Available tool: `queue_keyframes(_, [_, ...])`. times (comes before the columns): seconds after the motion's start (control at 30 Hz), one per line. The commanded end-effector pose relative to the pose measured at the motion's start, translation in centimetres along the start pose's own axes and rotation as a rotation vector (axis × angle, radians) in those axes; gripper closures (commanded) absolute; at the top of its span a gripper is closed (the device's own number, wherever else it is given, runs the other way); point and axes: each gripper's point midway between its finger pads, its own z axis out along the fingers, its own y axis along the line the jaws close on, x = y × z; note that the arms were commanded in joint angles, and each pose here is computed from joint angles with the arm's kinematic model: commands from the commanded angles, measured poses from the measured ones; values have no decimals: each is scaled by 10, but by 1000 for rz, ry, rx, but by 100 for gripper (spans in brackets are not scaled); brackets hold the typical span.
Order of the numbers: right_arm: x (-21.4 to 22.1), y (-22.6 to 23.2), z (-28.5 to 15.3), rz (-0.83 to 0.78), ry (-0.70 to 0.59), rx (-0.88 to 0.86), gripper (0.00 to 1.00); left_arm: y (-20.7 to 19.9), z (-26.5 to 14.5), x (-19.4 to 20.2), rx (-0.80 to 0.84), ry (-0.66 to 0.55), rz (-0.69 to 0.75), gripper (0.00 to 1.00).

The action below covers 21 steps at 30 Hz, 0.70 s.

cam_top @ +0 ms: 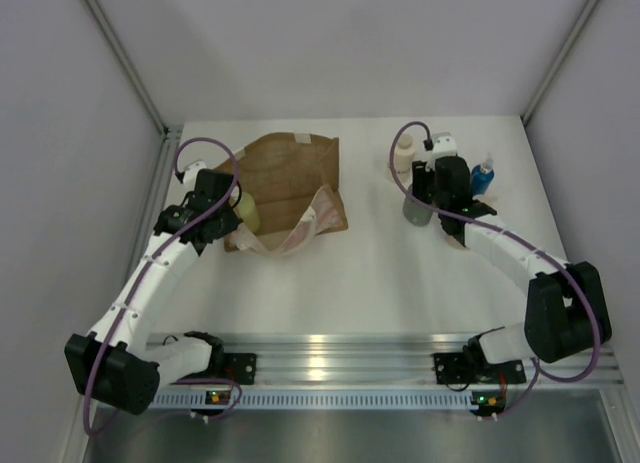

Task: Take the personal care products out of the canvas bag

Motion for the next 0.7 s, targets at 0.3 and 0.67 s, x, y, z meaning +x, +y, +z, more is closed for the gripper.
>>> queue_keyframes(0.3, [-91,-5,-8,129,-376,5,71,7,2,24,-12,101,56,100])
queue_keyframes(0.67, [-122,0,-26,125,-362,-34,17,6,-1,14,-16,66,35,100])
